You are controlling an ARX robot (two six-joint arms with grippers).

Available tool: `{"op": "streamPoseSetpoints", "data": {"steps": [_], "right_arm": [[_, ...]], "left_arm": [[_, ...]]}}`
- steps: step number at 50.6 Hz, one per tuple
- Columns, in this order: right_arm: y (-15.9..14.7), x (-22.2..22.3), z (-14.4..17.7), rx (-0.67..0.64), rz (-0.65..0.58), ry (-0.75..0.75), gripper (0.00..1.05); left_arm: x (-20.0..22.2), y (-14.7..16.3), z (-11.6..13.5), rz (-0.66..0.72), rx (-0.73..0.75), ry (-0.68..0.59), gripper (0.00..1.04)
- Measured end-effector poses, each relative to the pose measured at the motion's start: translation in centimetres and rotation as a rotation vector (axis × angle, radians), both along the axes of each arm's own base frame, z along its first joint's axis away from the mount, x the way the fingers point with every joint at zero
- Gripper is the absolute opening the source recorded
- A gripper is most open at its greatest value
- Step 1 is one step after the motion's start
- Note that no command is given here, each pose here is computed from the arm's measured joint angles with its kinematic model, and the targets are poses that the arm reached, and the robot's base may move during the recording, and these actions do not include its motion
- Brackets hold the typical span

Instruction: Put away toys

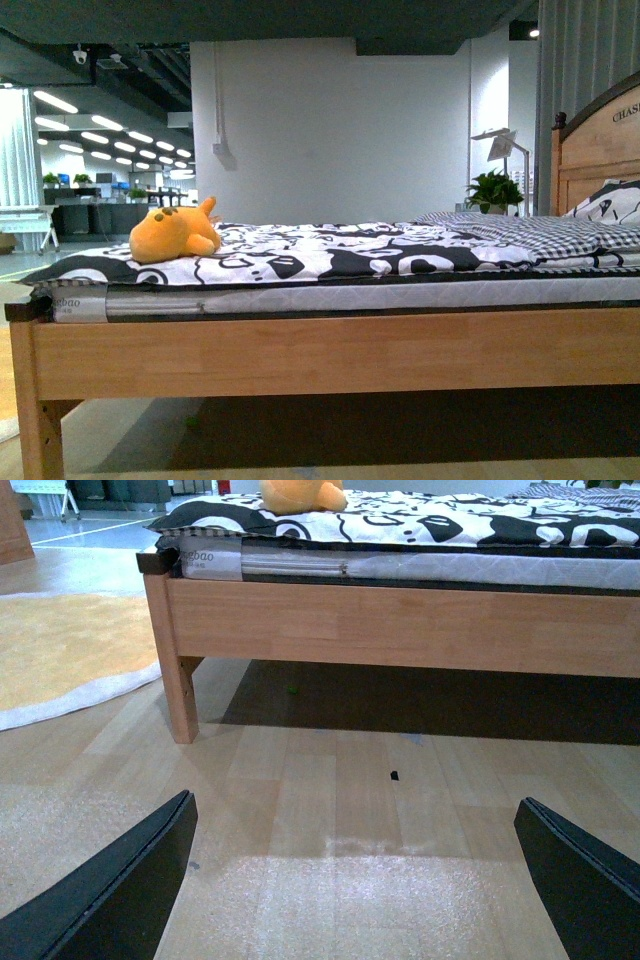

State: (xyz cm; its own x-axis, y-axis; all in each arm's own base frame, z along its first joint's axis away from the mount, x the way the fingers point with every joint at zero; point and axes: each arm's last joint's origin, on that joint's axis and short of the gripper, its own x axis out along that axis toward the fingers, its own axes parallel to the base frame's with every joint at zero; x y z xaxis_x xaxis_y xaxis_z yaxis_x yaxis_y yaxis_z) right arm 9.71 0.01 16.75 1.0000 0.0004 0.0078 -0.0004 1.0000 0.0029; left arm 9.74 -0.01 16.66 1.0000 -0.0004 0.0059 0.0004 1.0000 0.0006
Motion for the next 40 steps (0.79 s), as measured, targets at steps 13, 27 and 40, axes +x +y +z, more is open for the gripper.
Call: {"op": "streamPoseSetpoints", "data": {"steps": [13, 27, 40], "right_arm": [[0.0, 0.0, 0.0, 0.0, 0.0, 0.0, 1.04], [0.0, 0.0, 0.0, 0.0, 0.0, 0.0, 1.04], [0.0, 0.0, 0.0, 0.0, 0.0, 0.0, 1.04]], "left_arm": [[0.0, 0.0, 0.0, 0.0, 0.0, 0.0, 0.99], [0.0, 0.0, 0.0, 0.0, 0.0, 0.0, 0.99], [0.0, 0.0, 0.0, 0.0, 0.0, 0.0, 0.99]]}}
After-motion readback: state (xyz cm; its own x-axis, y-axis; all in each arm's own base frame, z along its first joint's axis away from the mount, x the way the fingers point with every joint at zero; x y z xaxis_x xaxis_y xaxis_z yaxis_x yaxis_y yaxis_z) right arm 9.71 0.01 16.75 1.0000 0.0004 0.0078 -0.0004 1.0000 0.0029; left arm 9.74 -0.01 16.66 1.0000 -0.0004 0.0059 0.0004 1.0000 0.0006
